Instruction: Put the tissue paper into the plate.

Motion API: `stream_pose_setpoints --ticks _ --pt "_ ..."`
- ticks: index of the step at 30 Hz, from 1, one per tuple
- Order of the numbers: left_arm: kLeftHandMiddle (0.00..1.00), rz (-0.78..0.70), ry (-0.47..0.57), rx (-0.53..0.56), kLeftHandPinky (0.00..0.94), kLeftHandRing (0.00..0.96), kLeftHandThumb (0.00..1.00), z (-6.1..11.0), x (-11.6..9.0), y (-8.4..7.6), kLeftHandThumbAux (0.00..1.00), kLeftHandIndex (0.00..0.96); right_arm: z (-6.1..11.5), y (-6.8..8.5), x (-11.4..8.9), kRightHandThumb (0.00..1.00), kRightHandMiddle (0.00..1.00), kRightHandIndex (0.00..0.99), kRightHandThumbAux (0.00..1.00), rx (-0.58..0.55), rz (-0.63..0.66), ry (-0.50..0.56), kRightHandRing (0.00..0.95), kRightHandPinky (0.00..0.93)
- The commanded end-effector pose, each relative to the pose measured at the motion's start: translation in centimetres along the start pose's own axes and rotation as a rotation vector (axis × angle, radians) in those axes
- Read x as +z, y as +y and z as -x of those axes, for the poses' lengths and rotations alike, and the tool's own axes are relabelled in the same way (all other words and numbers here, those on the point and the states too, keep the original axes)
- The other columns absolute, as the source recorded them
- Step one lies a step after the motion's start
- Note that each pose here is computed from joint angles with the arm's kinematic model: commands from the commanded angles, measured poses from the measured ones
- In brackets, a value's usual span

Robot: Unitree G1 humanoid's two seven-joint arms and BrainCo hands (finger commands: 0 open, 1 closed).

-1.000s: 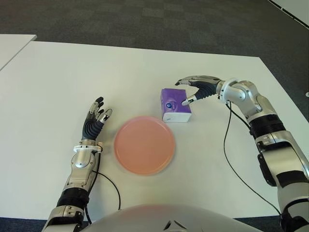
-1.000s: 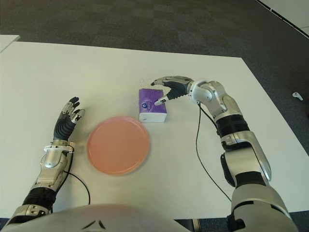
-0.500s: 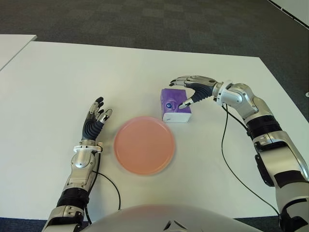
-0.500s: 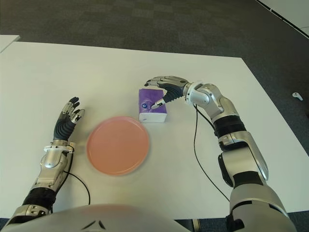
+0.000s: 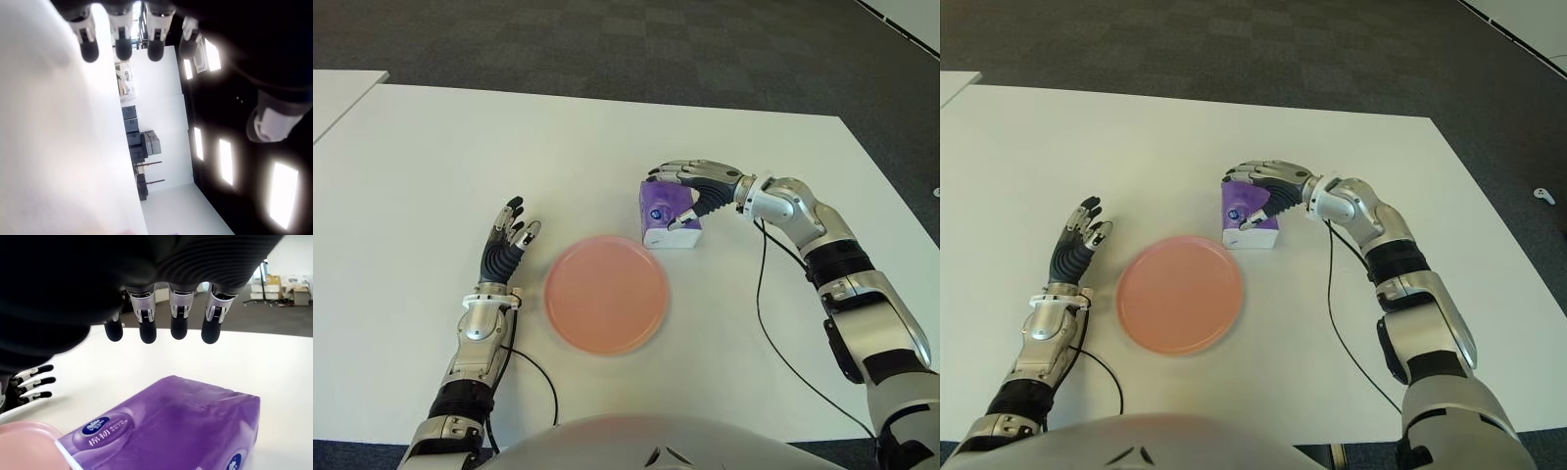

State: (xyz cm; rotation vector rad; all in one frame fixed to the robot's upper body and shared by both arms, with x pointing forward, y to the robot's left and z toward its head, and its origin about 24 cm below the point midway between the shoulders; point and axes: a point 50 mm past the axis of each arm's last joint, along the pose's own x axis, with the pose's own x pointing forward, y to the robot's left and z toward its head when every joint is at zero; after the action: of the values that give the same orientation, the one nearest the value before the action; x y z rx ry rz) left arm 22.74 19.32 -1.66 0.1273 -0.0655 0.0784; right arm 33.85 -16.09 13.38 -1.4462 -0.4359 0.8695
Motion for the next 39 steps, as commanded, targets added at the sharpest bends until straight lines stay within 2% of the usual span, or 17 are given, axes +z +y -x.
stream_pose_setpoints --ticks 1,12,25,39 --pt "0.0 0.0 0.123 -0.01 0.0 0.0 0.0 2.2 -2.4 -0.3 0.462 0.0 -0.3 1.2 0.4 0.236 0.012 0.031 0.367 0.01 0.004 -0.007 0.0 0.0" --pt "0.0 -0.001 0.12 0.003 0.0 0.0 0.0 2.4 -2.3 -0.4 0.462 0.0 -0.3 1.4 0.4 0.226 0.028 0.03 0.362 -0.014 -0.005 0.0 0.0 0.0" --pt "0.0 0.001 0.133 0.006 0.0 0.0 0.0 2.4 -2.6 -0.2 0.454 0.0 -0.2 2.4 0.1 0.211 0.025 0.028 0.352 0.017 -0.025 0.022 0.0 0.0" --pt "0.0 -0.004 0.132 0.003 0.0 0.0 0.0 2.6 -2.6 -0.1 0.463 0.0 -0.6 3.3 -0.8 0.251 0.0 0.012 0.355 0.043 -0.043 0.081 0.0 0.0"
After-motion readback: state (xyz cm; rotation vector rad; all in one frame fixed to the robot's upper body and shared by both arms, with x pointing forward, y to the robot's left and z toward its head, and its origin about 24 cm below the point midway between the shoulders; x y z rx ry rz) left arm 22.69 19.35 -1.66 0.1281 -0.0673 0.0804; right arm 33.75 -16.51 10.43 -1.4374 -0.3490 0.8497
